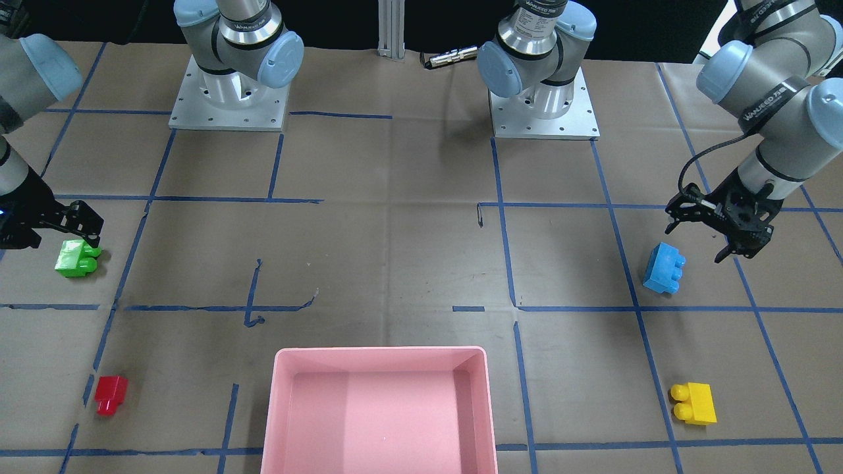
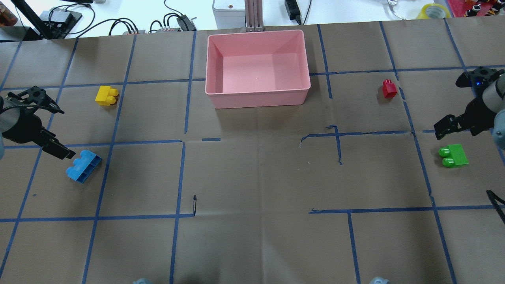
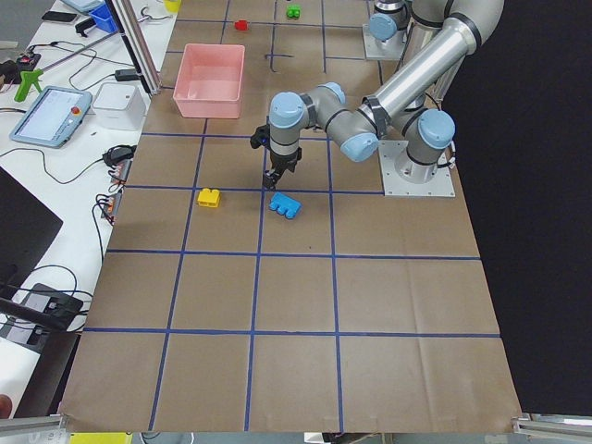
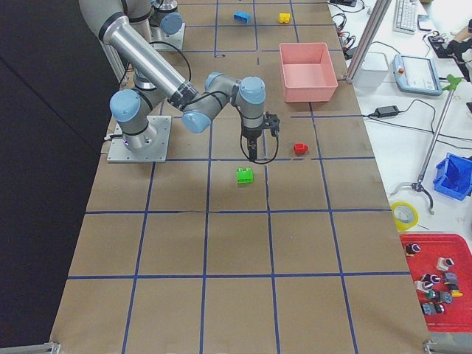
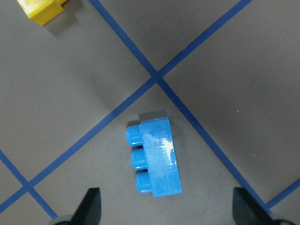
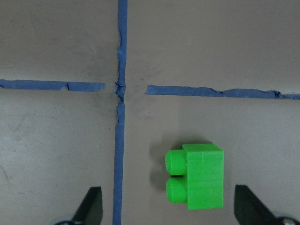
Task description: Put all blocks into box
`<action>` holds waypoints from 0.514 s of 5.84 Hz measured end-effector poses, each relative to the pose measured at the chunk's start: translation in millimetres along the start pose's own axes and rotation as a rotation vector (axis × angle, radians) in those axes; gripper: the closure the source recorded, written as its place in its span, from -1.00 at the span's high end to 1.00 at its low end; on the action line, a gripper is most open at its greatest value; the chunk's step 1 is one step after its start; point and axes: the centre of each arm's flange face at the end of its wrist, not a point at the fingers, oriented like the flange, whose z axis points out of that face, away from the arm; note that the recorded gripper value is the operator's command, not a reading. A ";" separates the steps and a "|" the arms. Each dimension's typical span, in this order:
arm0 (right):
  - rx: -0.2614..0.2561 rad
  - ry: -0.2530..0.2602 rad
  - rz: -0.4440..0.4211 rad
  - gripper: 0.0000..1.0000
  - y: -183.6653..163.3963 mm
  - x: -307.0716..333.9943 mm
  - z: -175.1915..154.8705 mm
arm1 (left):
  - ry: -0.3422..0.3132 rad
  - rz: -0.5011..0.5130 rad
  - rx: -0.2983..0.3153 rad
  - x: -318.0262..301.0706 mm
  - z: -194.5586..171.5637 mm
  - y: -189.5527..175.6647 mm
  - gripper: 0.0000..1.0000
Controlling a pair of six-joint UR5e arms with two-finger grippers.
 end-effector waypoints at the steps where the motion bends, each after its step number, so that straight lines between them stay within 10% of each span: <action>1: -0.009 -0.007 0.011 0.97 3.0 9.3 15.5 | -0.008 -0.007 0.007 -2.5 25.6 1.5 0.97; 3: -0.007 -0.003 0.024 0.97 9.8 31.9 43.6 | -0.032 -0.003 0.014 -2.8 70.3 5.9 0.97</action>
